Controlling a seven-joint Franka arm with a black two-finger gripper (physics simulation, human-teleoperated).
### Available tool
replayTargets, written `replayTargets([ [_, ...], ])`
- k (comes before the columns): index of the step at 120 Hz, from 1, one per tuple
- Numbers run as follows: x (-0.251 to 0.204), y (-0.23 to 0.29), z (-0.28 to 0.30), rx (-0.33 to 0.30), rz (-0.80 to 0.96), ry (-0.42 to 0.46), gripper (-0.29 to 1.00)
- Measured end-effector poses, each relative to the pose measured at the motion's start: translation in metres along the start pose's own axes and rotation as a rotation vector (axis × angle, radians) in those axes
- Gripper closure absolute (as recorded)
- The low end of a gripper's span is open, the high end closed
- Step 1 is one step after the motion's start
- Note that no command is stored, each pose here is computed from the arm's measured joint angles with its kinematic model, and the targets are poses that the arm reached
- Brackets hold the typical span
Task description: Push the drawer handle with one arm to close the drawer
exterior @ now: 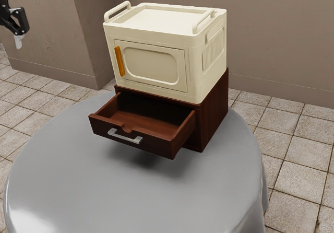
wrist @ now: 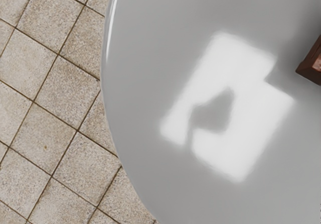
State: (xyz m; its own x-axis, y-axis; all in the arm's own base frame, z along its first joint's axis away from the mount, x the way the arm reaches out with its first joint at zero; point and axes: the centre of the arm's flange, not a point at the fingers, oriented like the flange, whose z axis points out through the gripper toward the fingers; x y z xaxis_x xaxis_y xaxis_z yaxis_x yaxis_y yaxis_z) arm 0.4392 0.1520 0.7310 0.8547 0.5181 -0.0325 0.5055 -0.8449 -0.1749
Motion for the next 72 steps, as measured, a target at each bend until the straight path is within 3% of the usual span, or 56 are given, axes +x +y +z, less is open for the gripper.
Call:
replayTargets([
  [20,0.000,0.001,-0.003,-0.003,-0.020,0.014,0.00],
  [34,-0.048,0.041,-0.082,-0.054,0.073,0.188,0.00],
  [50,-0.076,0.085,-0.098,-0.066,0.163,0.221,0.00],
  [72,-0.073,0.125,-0.057,-0.022,0.208,0.115,0.42],
])
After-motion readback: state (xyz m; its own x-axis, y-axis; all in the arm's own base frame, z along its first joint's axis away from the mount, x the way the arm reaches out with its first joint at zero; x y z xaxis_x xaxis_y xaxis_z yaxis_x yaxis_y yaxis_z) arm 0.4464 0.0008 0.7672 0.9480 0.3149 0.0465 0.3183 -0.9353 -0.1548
